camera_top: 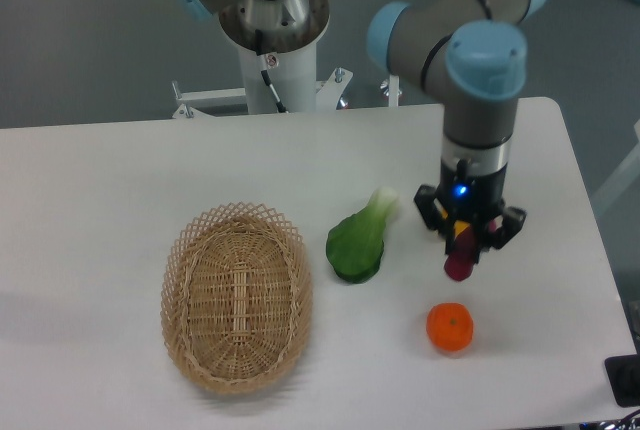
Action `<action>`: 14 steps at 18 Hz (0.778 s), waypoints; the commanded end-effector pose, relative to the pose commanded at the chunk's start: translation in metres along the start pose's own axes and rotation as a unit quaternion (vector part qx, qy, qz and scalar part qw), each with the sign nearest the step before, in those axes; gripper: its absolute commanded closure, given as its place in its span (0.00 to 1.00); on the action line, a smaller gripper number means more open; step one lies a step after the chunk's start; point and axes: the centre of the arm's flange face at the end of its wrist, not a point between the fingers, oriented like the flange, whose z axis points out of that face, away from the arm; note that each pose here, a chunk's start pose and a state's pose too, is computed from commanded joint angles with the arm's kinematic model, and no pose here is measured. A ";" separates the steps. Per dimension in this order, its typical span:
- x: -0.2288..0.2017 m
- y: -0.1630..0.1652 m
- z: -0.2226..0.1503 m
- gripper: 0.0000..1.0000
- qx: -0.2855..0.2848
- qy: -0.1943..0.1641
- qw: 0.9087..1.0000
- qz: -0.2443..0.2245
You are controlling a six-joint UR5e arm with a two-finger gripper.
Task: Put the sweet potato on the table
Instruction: 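Move the held sweet potato beside the orange tangerine and lower it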
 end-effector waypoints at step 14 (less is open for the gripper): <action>0.060 -0.044 0.105 0.67 -0.042 0.015 0.999 0.004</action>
